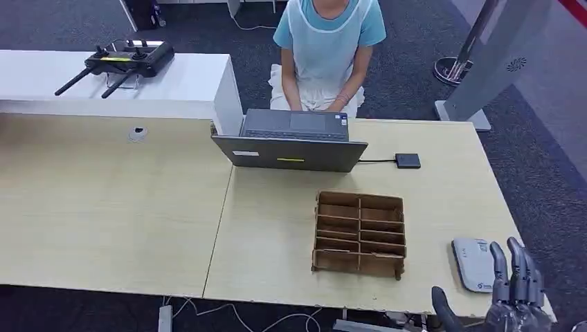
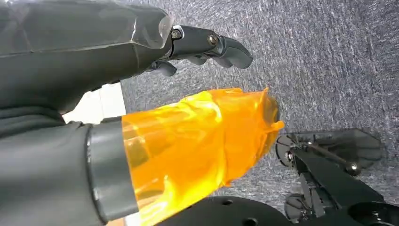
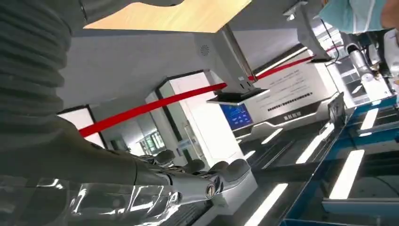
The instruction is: Pass the card to the sensor for recognition and then transmit it.
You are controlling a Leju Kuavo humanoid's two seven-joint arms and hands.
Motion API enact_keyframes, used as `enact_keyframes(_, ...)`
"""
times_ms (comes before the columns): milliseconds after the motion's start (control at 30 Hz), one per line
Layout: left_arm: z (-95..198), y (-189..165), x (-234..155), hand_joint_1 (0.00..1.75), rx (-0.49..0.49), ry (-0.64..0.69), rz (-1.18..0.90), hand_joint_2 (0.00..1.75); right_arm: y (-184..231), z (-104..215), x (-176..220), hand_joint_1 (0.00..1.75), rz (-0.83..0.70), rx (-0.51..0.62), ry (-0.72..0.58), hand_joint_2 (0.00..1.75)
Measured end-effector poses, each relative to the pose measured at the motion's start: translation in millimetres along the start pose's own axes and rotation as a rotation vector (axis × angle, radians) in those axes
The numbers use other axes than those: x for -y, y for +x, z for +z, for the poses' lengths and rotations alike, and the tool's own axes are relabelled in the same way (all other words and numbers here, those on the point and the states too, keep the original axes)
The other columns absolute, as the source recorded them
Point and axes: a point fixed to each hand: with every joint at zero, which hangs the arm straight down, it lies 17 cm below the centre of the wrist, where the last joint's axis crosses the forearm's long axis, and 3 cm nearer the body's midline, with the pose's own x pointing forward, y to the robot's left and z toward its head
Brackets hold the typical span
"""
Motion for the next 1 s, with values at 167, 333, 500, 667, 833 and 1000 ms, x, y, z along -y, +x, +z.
enact_keyframes(167,1,-3,6,0.00,-0.024,-0.023,0.015,0.00,-9,9,-9,0.00,0.058,-0.038,0.050,1.75)
enact_keyframes(333,1,-6,8,0.00,-0.044,-0.028,0.019,0.00,-9,19,-29,0.00,0.074,-0.014,0.150,1.75)
enact_keyframes(500,1,-6,8,0.00,-0.045,-0.029,0.016,0.00,-8,30,-49,0.00,0.075,0.037,0.252,1.75)
enact_keyframes(667,2,-7,9,0.00,-0.045,-0.035,0.008,0.00,-7,37,-59,0.00,0.085,0.088,0.309,1.75)
enact_keyframes(833,2,-7,10,0.00,-0.045,-0.039,0.000,0.00,-4,38,-67,0.00,0.091,0.130,0.338,1.75)
enact_keyframes(1000,2,-7,9,0.00,-0.039,-0.038,-0.008,0.00,-4,36,-76,0.00,0.088,0.151,0.360,1.75)
